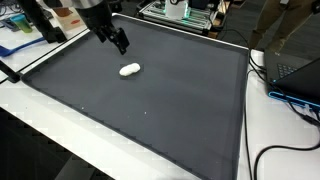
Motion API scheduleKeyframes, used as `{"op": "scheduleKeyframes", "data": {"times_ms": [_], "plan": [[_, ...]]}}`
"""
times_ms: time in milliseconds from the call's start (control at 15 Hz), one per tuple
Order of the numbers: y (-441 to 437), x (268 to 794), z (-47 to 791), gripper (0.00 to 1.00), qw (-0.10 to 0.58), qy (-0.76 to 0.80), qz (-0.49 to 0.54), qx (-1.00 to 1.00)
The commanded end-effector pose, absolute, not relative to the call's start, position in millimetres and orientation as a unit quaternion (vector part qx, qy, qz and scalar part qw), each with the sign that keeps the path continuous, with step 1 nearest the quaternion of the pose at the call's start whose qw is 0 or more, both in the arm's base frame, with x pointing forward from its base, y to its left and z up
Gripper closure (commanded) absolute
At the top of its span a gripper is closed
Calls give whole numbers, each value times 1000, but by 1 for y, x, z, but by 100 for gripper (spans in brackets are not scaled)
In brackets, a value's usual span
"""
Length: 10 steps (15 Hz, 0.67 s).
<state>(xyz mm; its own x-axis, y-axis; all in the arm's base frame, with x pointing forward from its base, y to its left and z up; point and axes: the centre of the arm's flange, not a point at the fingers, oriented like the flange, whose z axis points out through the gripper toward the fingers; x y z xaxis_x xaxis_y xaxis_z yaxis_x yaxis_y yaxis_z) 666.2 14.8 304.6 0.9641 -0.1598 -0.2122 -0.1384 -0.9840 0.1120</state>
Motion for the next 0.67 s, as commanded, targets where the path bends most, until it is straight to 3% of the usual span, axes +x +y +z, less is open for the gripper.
{"op": "scheduleKeyframes", "data": {"times_ms": [0,67,600], "plan": [[16,695,296,0,34,-90,-125,988],[14,670,301,0,42,-81,-116,989],[2,702,283,0,10,-99,-134,986]]}}
